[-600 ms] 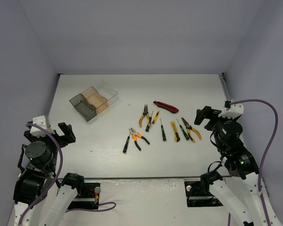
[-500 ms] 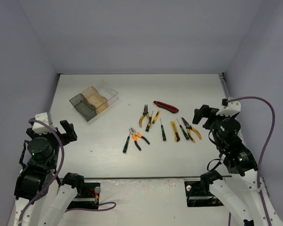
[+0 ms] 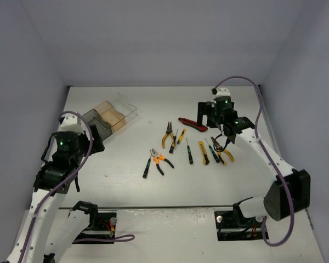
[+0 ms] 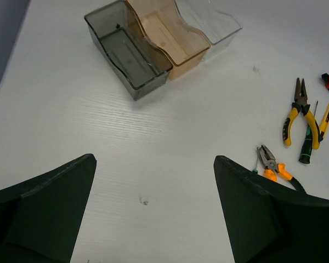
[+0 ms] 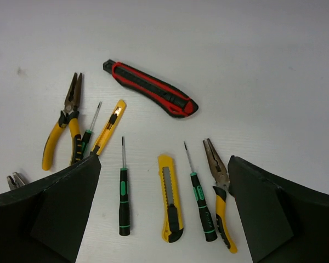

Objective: Sort the tools into containers

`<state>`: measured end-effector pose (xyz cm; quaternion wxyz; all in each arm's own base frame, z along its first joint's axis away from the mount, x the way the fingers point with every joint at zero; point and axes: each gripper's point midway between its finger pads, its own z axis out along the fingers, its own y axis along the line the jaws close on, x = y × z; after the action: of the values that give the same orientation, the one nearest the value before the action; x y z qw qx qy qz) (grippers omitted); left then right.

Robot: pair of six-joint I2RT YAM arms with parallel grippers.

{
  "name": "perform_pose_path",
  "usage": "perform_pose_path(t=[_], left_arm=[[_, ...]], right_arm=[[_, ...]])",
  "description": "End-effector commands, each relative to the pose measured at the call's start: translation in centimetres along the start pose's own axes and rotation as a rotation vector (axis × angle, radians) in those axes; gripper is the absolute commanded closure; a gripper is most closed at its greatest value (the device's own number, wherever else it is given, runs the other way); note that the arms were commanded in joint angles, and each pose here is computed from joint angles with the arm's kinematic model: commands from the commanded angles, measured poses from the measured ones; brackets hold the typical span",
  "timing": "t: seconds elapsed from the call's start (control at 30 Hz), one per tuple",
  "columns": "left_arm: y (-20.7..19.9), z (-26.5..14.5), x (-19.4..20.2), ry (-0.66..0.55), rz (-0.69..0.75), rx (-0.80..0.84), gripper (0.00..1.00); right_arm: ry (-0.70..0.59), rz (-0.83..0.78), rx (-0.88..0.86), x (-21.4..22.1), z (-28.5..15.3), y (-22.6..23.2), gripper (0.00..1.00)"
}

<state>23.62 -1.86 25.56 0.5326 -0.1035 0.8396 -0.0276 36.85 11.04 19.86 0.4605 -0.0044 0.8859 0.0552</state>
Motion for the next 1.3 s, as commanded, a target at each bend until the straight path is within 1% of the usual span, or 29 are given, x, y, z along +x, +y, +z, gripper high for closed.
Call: perform_pose_path(t=[0.0,0.07,0.17,0.3,0.4,0.5,0.6,0.7,0.73,0.83,0.9,0.93,1.0,1.1,1.13,1.2,1.27], left_arm=[[-2.8,1.5,-1.8,-0.029,-0.031,0.111,0.13],[-2.5,2.2,-0.5,0.008,-0.030,0.108,0.13],[-1.6,2.6,0.2,0.030,-0.047,0.086,0.13],[-1.5,2.5,0.3,0.033,-0.049,0.085,0.13],[-1.5,2.5,0.5,0.037,-0.046,0.086,0.13],[-1.6,2.8,0.7,0.047,-0.048,0.088,0.13],[-2.3,3.2,0.4,0.058,-0.062,0.107,0.13],[-4.9,3.8,0.0,0.109,-0.052,0.186,0.13],[-6.1,4.3,0.3,0.141,-0.037,0.202,0.13],[-8.8,5.9,-0.8,0.156,0.000,0.184,0.13],[-12.3,6.4,-0.6,0.187,0.055,0.224,0.14],[-14.0,7.0,-0.6,0.205,0.065,0.231,0.13],[-16.1,8.4,-0.1,0.247,0.055,0.232,0.13],[-18.7,10.4,2.4,0.344,0.008,0.209,0.13],[-19.2,11.1,3.6,0.375,-0.018,0.192,0.13],[-20.2,11.6,5.9,0.413,-0.042,0.163,0.13],[-21.5,11.9,8.8,0.459,-0.060,0.128,0.13]], right_arm=[[0.018,-0.040,-0.114,-1.3,2.4,3.1,0.00],[0.074,-0.043,-0.156,0.2,4.0,4.3,0.02],[0.110,-0.053,-0.157,1.7,5.5,5.7,0.11],[0.150,-0.066,-0.171,4.0,7.2,8.5,0.19],[0.155,-0.070,-0.181,4.5,8.2,10.4,0.27],[0.163,-0.077,-0.164,5.3,9.0,11.4,0.30],[0.153,-0.067,-0.138,5.3,9.0,11.0,0.30],[0.106,-0.062,-0.077,4.4,7.9,9.4,0.28],[0.096,-0.060,-0.061,4.2,7.6,8.9,0.27],[0.053,-0.028,-0.016,3.5,5.6,6.7,0.25],[0.004,0.001,0.001,2.5,3.7,5.3,0.25],[0.007,0.005,0.013,3.1,3.3,4.6,0.24],[-0.047,0.040,0.013,2.0,1.2,3.3,0.24],[-0.082,0.074,-0.022,2.2,-1.3,2.6,0.24],[-0.075,0.079,-0.028,2.8,-1.5,2.4,0.23],[-0.102,0.105,-0.057,2.7,-3.1,2.3,0.23],[-0.094,0.112,-0.070,3.6,-3.5,2.2,0.23]])
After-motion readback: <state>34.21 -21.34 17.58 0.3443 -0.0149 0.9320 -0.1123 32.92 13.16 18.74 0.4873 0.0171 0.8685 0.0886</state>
